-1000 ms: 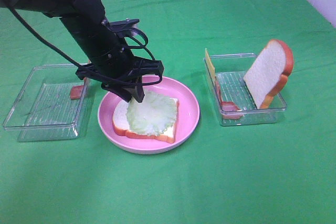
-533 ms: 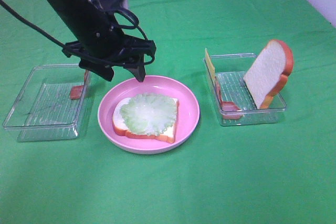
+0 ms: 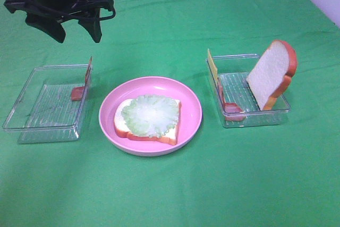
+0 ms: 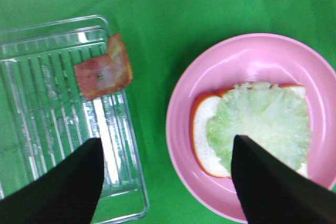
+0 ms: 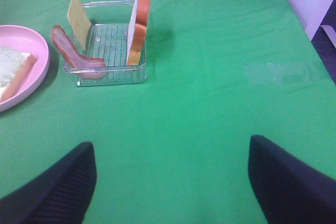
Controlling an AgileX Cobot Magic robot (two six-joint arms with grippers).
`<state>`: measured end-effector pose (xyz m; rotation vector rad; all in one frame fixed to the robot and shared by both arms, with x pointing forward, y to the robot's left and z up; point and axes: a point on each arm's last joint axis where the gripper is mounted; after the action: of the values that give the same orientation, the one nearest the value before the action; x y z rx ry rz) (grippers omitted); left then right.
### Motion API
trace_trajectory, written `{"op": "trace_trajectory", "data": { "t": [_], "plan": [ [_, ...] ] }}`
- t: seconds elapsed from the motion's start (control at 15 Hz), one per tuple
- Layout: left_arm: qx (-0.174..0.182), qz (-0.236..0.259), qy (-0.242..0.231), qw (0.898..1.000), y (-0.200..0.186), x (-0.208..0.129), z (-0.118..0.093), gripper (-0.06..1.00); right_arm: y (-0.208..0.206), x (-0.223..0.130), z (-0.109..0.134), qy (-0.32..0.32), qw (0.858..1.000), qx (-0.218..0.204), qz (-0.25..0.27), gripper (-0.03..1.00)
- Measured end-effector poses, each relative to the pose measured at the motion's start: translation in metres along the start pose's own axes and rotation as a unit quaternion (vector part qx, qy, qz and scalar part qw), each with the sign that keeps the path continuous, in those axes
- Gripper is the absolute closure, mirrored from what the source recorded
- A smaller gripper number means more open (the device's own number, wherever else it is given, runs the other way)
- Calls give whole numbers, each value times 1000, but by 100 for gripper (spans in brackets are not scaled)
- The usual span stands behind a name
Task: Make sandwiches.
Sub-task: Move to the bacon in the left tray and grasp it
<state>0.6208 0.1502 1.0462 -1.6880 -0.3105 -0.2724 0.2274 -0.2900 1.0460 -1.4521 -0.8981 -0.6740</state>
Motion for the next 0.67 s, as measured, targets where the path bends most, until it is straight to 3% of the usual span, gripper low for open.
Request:
{"op": "trace_trajectory", "data": {
  "t": [0.2,0.4,0.67],
  "plan": [
    [45,12,-6,999,24,1,6,29,0,0,0,0,1000,0,0,21],
    [65,34,-14,997,53,-1,9,29,0,0,0,0,1000,0,0,21],
    [64,20,-23,998,77,2,8,29,0,0,0,0,1000,0,0,21]
  ]
}}
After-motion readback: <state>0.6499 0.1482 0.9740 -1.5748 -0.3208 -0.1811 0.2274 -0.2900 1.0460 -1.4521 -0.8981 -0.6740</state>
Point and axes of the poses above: a point on each arm's last joint axis where the gripper is mounted, y pointing out along that axis toward the gripper, z along the wrist's bending axis when the last joint is at zero, x = y × z, and after that the axes turned 6 degrees about -y, right-handed
